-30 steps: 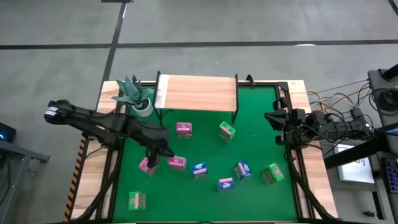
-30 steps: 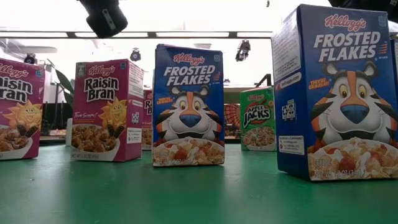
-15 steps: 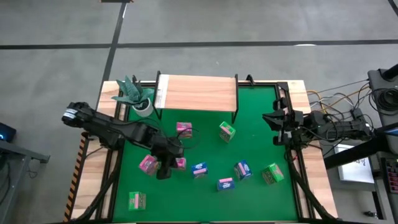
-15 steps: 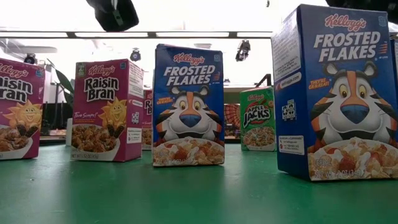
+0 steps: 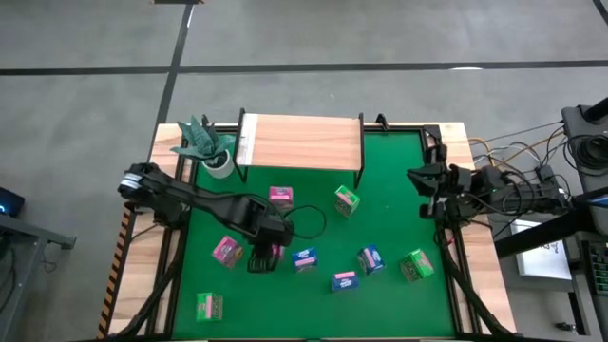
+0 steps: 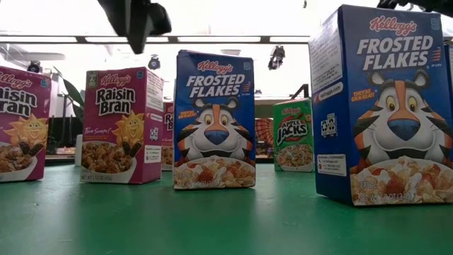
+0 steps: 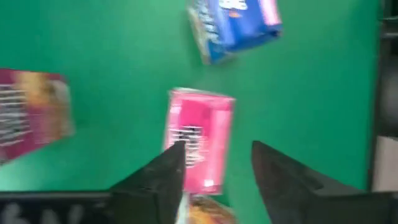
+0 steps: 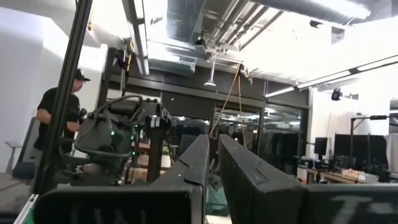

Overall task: Stack cereal on shelf
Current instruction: Put the bottom right pink cereal box on the shelf

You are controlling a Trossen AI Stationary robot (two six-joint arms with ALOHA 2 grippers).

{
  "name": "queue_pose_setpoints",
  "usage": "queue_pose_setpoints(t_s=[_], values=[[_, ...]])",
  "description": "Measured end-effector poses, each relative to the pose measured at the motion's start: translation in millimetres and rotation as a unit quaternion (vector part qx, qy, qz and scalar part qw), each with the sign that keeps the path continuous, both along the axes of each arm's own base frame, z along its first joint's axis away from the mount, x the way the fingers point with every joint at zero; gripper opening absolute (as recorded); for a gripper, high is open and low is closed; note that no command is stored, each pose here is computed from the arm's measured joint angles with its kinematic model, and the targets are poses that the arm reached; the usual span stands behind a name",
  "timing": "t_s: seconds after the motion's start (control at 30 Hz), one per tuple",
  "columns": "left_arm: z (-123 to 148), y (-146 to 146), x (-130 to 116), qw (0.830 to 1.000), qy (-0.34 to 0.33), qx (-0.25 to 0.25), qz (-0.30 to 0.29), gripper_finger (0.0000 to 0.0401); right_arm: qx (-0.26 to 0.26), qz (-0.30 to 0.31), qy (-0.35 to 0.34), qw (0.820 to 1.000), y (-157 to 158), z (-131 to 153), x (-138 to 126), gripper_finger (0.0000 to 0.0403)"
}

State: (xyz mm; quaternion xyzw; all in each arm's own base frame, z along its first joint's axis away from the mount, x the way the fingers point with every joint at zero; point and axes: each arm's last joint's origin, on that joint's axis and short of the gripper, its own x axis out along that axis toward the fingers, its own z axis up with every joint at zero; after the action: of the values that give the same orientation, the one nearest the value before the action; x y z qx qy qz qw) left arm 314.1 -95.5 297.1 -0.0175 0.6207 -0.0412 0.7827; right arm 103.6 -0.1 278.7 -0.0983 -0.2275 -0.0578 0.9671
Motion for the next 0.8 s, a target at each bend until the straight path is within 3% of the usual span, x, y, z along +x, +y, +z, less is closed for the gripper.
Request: queue_pose_setpoints(t_s=[0.13,0.27,0.8], values=[[2,1,1,1.000,-0.009,0.018,-0.004,0.0228,0.003,0.001,0.011,1.000,0,-1,1,0.0028],[-9,0,2,1.000,-0.009,0.017,-0.006,0.0254,0.003,0.002,0.023,1.000,0,-4,2,0.0028],[-48,-1,-1,1.000,0.015,-0.014,0.010,0.0250,-0.004,-0.001,0.024,1.000,0,-4,3,0.0028]])
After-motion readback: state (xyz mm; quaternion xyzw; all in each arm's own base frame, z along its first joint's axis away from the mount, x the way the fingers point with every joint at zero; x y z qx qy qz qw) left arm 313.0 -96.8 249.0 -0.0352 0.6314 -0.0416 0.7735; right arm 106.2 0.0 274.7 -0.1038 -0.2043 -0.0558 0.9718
